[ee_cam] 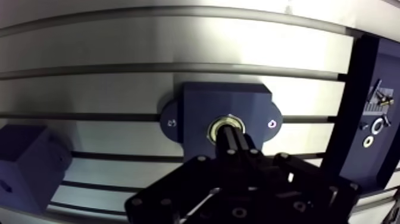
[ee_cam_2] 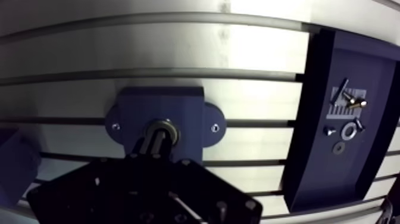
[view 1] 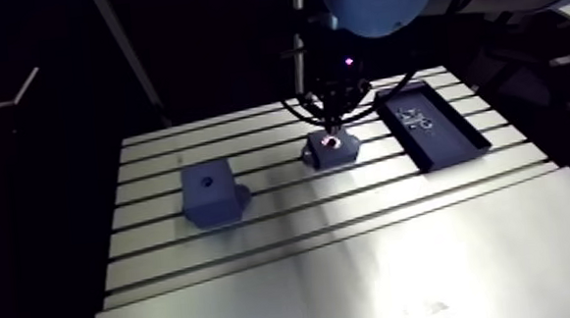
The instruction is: Pick up the bearing and press it into the housing until flush.
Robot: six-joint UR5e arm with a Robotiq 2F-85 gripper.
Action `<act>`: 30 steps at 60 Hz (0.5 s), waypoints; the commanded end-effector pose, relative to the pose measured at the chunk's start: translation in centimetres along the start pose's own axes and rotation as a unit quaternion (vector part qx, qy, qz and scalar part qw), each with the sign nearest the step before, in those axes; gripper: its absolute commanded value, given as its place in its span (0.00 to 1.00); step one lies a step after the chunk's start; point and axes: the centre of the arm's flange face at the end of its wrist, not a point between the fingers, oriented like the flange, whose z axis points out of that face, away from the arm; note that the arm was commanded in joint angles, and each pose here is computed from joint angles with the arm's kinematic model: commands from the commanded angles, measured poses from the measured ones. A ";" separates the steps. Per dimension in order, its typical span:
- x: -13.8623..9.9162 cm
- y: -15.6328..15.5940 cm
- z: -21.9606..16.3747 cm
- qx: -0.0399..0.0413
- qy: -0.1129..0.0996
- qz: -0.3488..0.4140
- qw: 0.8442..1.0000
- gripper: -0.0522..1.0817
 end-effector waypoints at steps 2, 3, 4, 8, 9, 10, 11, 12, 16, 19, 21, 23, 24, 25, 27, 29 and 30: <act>-0.5 -0.4 -3.3 -0.004 0.013 -0.002 1.000 0.94; -0.5 -0.4 -3.3 -0.004 0.013 -0.002 1.000 0.94; -0.7 -0.3 -3.6 -0.003 0.009 -0.001 1.000 0.91; -1.4 -0.5 -4.9 0.002 -0.021 0.001 1.000 0.07; -1.4 -0.5 -4.9 0.002 -0.021 0.001 1.000 0.07; -1.8 -0.6 -5.6 0.008 -0.036 0.001 0.999 0.06; -1.8 -0.6 -5.6 0.008 -0.036 0.001 0.999 0.06; -2.0 -0.7 -6.4 0.012 -0.048 0.002 0.999 0.05; -2.5 -0.6 -8.3 0.016 -0.064 0.003 0.998 0.05; -2.9 -0.7 -9.7 0.016 -0.065 0.003 0.998 0.05; -3.6 -0.6 -12.9 0.012 -0.059 0.006 0.998 0.05; -3.8 -0.6 -14.4 0.012 -0.057 0.006 0.998 0.05; -3.8 -0.6 -14.4 0.012 -0.057 0.006 0.998 0.05; -4.0 -0.6 -15.9 0.011 -0.053 0.007 0.998 0.05; -4.3 -0.6 -17.4 0.011 -0.050 0.007 0.999 0.05; -4.5 -0.7 -18.8 0.010 -0.046 0.007 0.999 0.05; -4.5 -0.7 -18.8 0.010 -0.046 0.007 0.999 0.05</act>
